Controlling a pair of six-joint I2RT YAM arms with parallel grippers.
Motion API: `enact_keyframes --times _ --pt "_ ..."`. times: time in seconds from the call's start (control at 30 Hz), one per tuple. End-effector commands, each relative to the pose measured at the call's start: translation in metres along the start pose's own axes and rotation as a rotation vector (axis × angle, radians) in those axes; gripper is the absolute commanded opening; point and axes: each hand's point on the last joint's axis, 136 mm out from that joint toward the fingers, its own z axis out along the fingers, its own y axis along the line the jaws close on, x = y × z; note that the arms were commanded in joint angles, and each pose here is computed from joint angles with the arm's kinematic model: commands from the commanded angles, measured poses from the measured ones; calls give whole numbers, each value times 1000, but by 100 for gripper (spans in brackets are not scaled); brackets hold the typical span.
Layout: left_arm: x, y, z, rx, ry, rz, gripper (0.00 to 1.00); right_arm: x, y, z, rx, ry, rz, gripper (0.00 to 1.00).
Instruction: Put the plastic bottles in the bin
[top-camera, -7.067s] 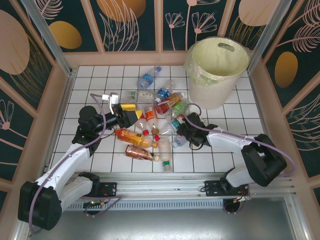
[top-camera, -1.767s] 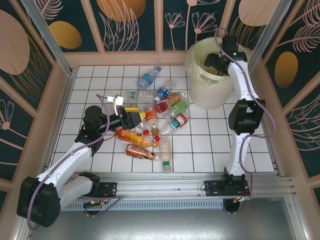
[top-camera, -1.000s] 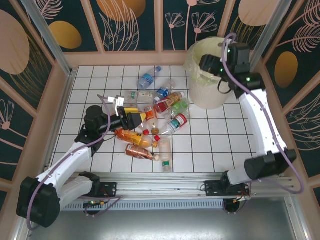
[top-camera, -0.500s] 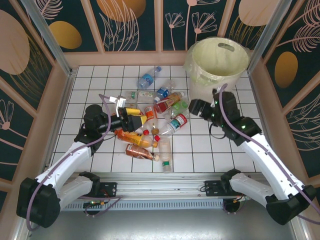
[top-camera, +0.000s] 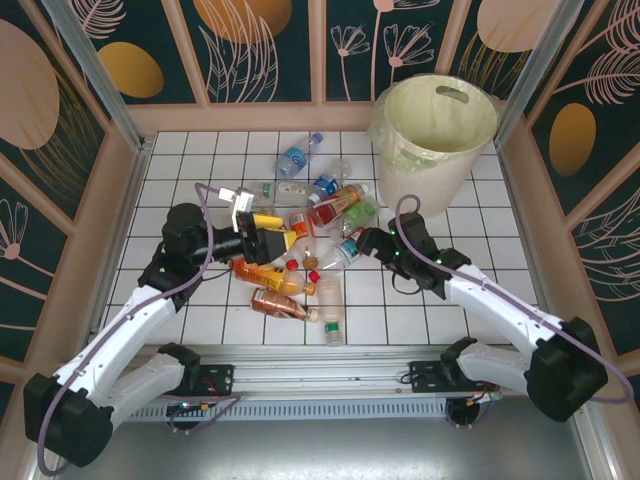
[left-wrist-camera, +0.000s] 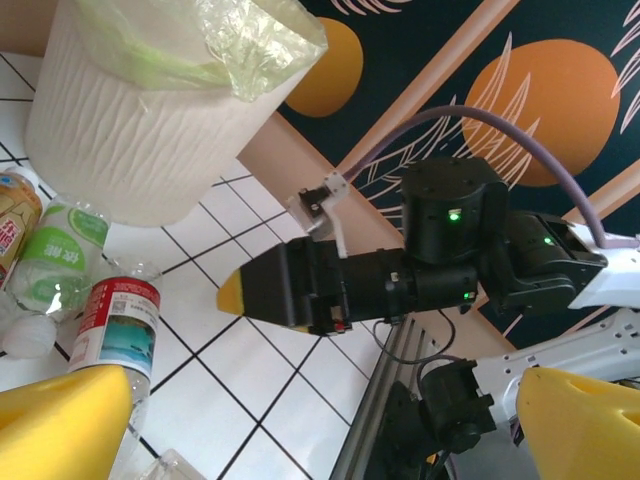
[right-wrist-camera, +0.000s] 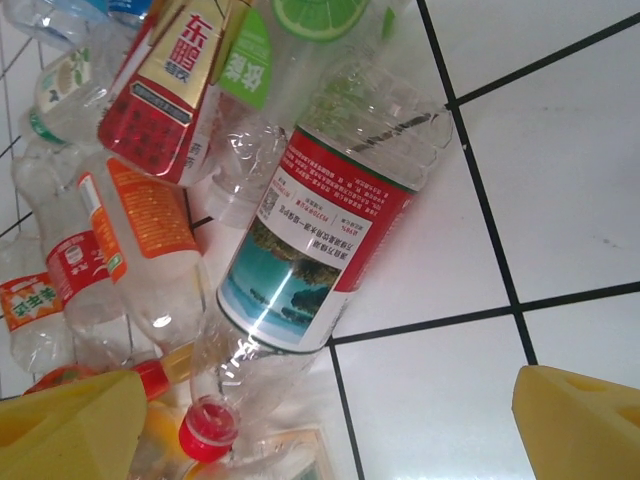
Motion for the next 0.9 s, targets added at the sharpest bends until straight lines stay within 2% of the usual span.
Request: enact_keyframes --times 0.0,0.3,0.57,0.87 --pt "-2 -5 -4 -16 1 41 99 -4 9 15 -29 -41 56 96" --pt "-4 -22 -15 21 -35 126 99 8 11 56 61 -18 43 99" --pt "-3 -24 -18 22 -44 141 99 10 11 82 106 -6 37 99" --pt "-1 -21 -17 15 -44 140 99 14 9 109 166 26 -4 89"
